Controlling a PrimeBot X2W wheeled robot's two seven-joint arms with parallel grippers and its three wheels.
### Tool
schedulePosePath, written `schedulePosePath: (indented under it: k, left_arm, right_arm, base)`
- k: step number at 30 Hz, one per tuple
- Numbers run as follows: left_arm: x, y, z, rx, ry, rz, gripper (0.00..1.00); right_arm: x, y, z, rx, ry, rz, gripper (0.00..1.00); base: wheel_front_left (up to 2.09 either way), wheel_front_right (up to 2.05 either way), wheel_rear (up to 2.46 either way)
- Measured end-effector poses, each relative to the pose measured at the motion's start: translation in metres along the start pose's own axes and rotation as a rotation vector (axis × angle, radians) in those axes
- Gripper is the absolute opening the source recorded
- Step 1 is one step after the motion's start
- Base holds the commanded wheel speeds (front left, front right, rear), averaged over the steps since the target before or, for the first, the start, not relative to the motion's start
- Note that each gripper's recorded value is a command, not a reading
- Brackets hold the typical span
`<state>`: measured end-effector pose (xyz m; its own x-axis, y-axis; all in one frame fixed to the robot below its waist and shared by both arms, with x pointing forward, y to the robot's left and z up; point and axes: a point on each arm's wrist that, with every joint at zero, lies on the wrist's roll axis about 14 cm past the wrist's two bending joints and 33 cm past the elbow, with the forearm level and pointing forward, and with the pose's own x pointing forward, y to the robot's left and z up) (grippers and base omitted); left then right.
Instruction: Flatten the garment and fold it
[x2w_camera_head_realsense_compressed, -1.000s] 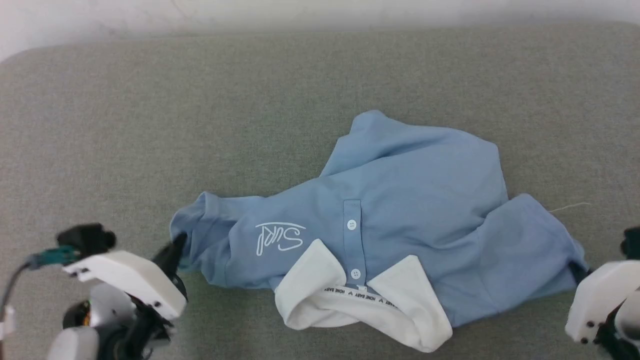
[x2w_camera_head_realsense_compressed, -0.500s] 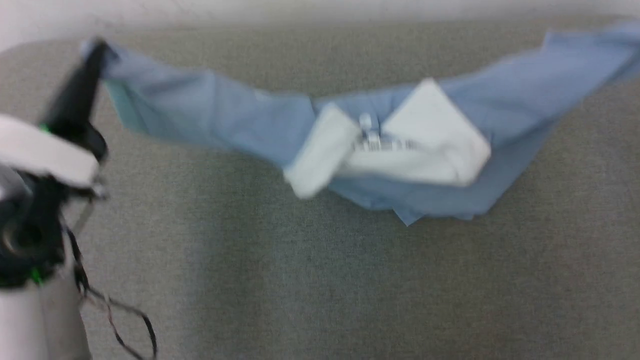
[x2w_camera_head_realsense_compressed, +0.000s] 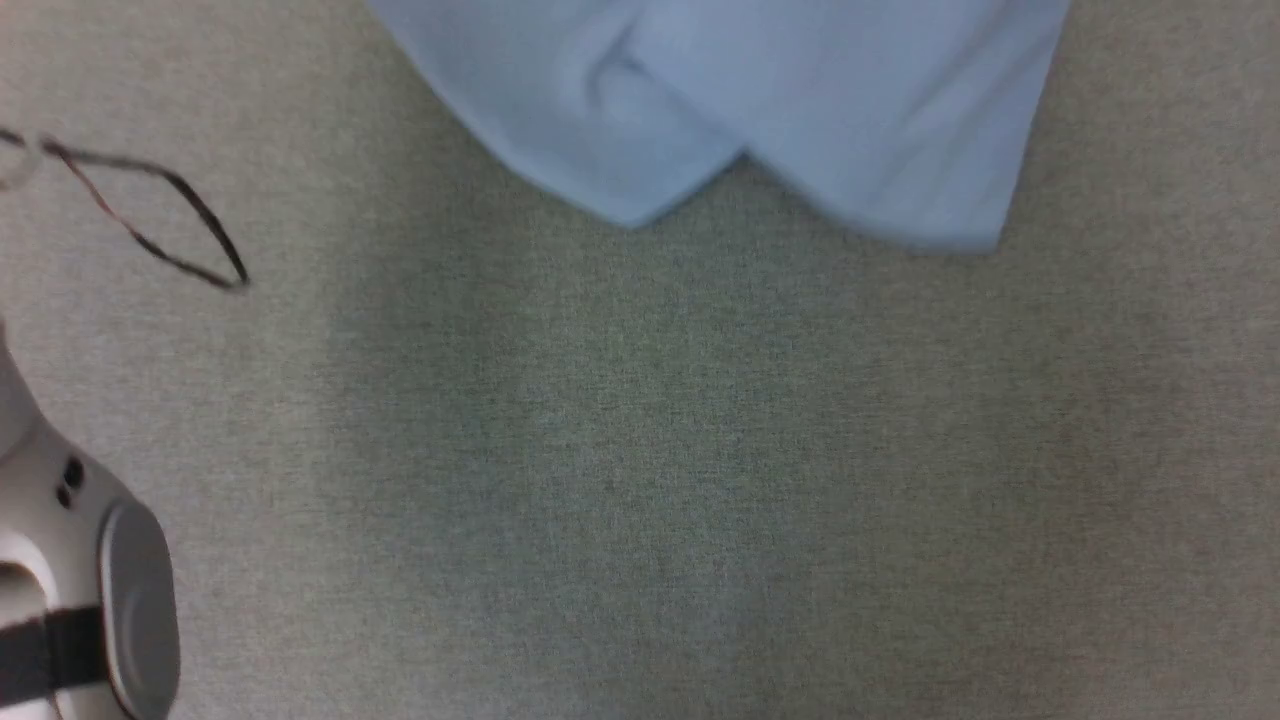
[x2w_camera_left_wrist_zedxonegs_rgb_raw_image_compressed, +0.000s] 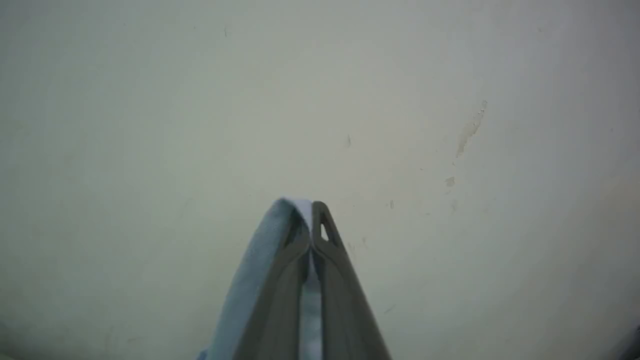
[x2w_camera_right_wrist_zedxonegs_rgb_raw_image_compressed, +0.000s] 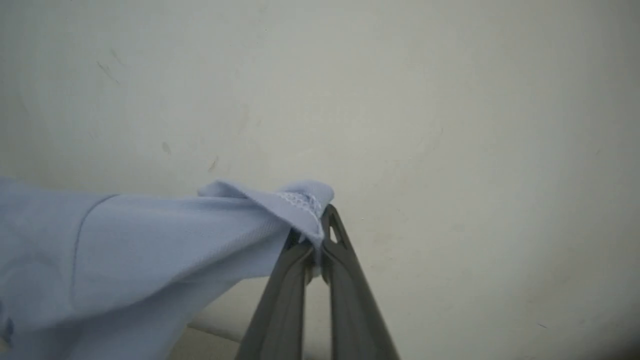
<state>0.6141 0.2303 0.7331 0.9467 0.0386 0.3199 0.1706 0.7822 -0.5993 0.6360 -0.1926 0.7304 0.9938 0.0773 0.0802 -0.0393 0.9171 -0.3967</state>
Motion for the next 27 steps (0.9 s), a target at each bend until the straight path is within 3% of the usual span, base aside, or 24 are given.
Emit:
schedulePosePath:
  k: [8,13,16,19,27]
  left_arm:
    - [0.038,0.0,0.026,-0.04,-0.227,-0.047,0.0]
    - [0.043,0.001,0.031,-0.05,-0.282,-0.067,0.0]
    - [0.042,0.015,0.016,-0.04,-0.235,-0.036,0.0]
    - [0.03,0.05,-0.023,-0.001,-0.115,0.045,0.0]
    - [-0.061,0.133,-0.11,0.204,0.274,0.22,0.0]
  right_arm:
    - [0.036,-0.02,0.046,0.053,-0.272,-0.107,0.0]
    - [0.046,-0.018,0.036,0.066,-0.257,-0.109,0.0]
    - [0.051,-0.008,0.004,0.068,-0.167,-0.083,0.0]
    - [0.05,0.012,-0.051,0.102,-0.02,-0.027,0.0]
    - [-0.007,0.059,-0.171,0.207,0.346,0.118,0.0]
  base:
    - [0.0,0.0,0.0]
    - [0.0,0.0,0.0]
    - [0.0,0.0,0.0]
    - [0.0,0.0,0.0]
    - [0.0,0.0,0.0]
